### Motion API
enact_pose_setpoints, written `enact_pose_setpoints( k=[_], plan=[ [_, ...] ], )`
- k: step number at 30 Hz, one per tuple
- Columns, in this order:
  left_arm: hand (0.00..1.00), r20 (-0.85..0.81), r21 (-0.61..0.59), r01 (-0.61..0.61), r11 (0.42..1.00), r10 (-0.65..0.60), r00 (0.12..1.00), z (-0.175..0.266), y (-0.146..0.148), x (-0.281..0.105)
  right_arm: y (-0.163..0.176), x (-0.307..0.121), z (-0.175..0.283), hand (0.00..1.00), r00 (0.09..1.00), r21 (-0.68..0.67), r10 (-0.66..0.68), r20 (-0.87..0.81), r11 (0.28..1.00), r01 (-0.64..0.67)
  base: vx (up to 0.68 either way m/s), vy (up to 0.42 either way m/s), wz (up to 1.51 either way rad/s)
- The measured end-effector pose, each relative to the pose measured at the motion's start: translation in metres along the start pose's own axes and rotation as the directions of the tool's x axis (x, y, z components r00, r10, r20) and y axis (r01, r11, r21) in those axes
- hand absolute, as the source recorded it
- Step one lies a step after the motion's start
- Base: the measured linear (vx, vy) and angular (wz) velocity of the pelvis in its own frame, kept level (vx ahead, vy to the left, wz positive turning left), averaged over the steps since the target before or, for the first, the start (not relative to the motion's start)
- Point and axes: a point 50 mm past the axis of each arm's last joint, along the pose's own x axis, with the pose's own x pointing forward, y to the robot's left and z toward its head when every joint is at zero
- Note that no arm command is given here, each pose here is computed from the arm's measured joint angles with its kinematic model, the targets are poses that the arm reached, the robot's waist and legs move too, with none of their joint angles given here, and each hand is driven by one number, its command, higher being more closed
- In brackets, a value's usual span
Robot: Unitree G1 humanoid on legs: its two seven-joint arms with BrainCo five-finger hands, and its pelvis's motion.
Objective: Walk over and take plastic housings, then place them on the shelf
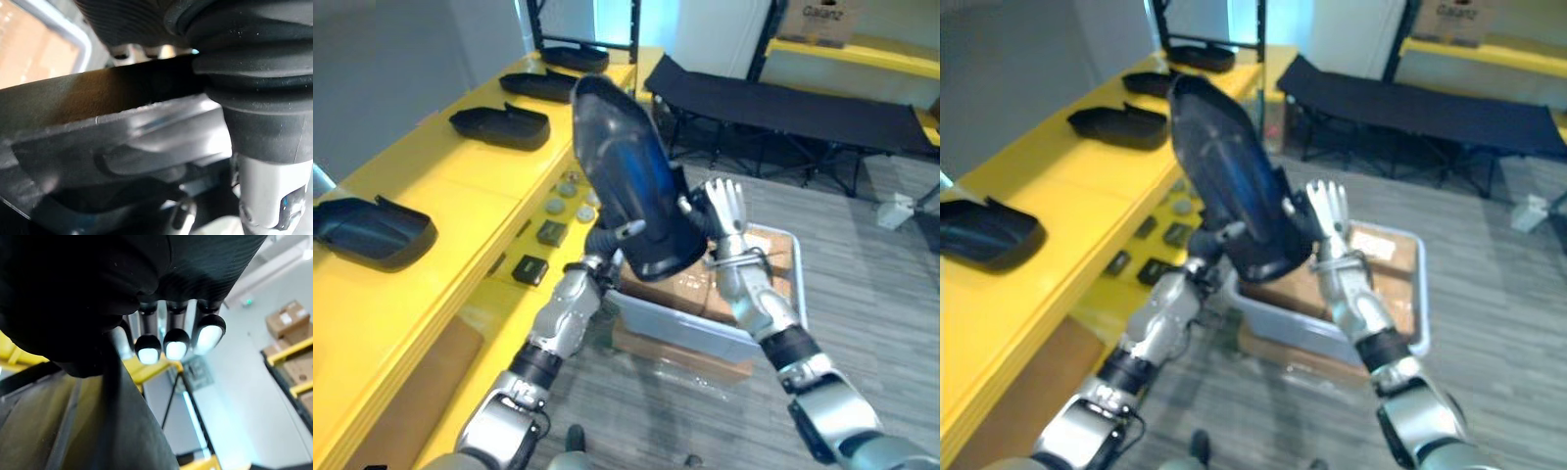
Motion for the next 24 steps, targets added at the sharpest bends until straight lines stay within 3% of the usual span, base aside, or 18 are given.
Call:
enact_pose_setpoints(
  k=[6, 15, 24],
  plan=[
    [1.0, -0.007, -0.004, -0.025, 1.0, 0.025, 1.0, -0.002, 0.002, -0.002, 0.017, -0.01, 0.002, 1.0, 0.998, 0.041, 0.062, -0.027, 0.997, -0.06, -0.05, -0.005, 0.06],
    [1.0, -0.015, 0.064, -0.157, 0.986, 0.158, 0.987, -0.012, 0.02, -0.013, 0.022, -0.022, 0.019, 1.0, 1.0, 0.159, 0.012, -0.027, 0.987, -0.007, -0.02, 0.001, 0.0],
    [1.0, 0.022, 0.111, -0.186, 0.976, 0.185, 0.983, -0.007, 0.021, -0.013, 0.022, -0.025, 0.028, 1.0, 0.999, 0.206, -0.028, -0.02, 0.978, 0.031, 0.0, 0.0, 0.0]
  ],
)
